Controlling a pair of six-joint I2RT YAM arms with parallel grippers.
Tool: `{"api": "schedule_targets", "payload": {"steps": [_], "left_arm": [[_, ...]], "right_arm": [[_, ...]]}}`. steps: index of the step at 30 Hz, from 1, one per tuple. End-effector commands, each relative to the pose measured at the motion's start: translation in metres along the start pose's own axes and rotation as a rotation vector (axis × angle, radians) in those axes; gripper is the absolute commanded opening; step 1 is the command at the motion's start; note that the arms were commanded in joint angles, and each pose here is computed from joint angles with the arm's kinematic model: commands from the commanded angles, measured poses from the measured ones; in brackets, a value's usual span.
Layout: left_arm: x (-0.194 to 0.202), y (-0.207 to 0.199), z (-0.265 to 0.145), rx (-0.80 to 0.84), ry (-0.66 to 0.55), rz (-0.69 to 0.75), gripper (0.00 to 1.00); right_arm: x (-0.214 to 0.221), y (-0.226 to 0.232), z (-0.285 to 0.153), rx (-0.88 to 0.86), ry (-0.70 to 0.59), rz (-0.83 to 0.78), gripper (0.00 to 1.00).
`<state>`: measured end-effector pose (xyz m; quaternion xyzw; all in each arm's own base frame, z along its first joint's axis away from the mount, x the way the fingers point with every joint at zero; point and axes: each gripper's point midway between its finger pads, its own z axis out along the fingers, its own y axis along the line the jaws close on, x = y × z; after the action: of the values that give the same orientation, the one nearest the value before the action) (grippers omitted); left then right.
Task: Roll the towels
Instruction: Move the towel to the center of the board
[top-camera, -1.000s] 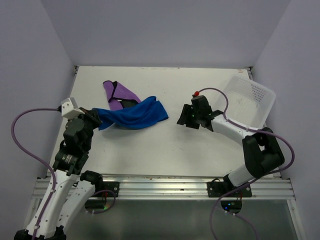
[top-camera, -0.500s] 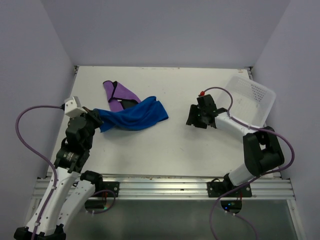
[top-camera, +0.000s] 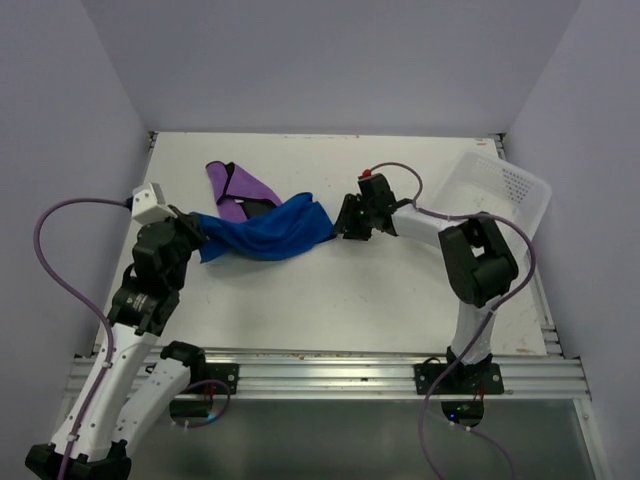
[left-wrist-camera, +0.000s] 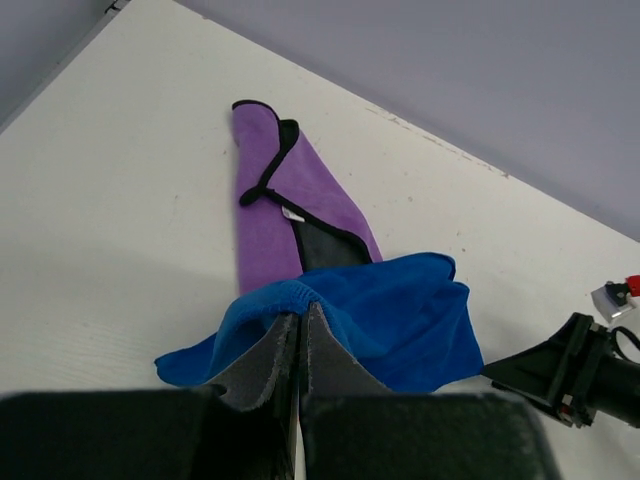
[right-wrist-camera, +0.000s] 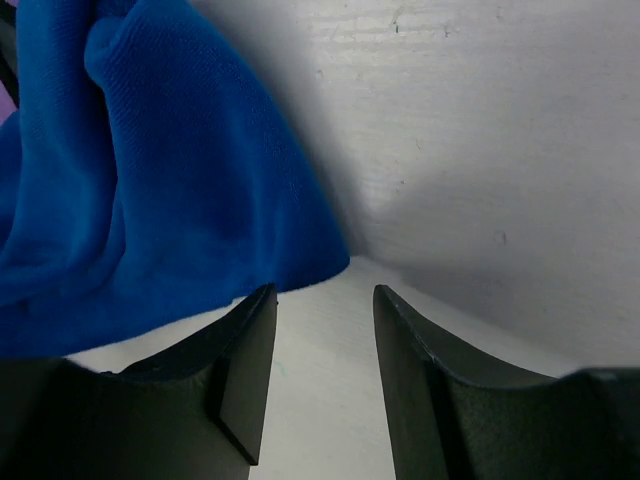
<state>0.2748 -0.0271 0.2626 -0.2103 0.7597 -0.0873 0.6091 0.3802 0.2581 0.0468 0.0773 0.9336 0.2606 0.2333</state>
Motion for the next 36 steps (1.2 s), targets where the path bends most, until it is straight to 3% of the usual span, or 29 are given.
{"api": "schedule_targets", "payload": {"steps": [1, 5, 8, 9, 12, 16, 21, 26, 31, 36], "left_arm": [[-0.039, -0.003, -0.006, -0.012, -0.109, 0.002, 0.0], [-0.045, 0.0, -0.004, -0.039, -0.122, 0.042, 0.0], [-0.048, 0.0, -0.003, -0.042, -0.131, 0.051, 0.0], [-0.05, 0.0, -0.003, -0.042, -0.138, 0.05, 0.0], [-0.055, -0.001, -0.003, -0.048, -0.154, 0.051, 0.0], [-0.068, -0.008, -0.001, -0.045, -0.174, 0.041, 0.0], [-0.1, -0.025, 0.003, -0.024, -0.216, 0.002, 0.0], [-0.129, -0.029, 0.023, -0.03, -0.215, -0.068, 0.0], [-0.093, -0.044, 0.031, 0.154, -0.072, -0.189, 0.0], [-0.023, -0.036, 0.017, 0.234, 0.078, -0.28, 0.0]], "right_arm": [[-0.008, 0.026, 0.018, -0.089, 0.011, 0.102, 0.48], [-0.011, 0.025, 0.034, -0.082, 0.01, 0.143, 0.49], [-0.012, 0.031, 0.044, -0.117, 0.018, 0.153, 0.42], [-0.011, 0.033, 0.045, -0.129, 0.029, 0.158, 0.27], [-0.01, 0.038, 0.045, -0.15, 0.04, 0.153, 0.0], [-0.023, 0.047, 0.014, -0.125, 0.003, 0.07, 0.0], [-0.085, 0.071, -0.072, -0.018, -0.162, -0.172, 0.0], [-0.121, 0.072, -0.146, 0.134, -0.285, -0.299, 0.0], [-0.114, 0.059, -0.191, 0.23, -0.365, -0.394, 0.0], [-0.05, 0.033, -0.183, 0.23, -0.285, -0.449, 0.0]]}}
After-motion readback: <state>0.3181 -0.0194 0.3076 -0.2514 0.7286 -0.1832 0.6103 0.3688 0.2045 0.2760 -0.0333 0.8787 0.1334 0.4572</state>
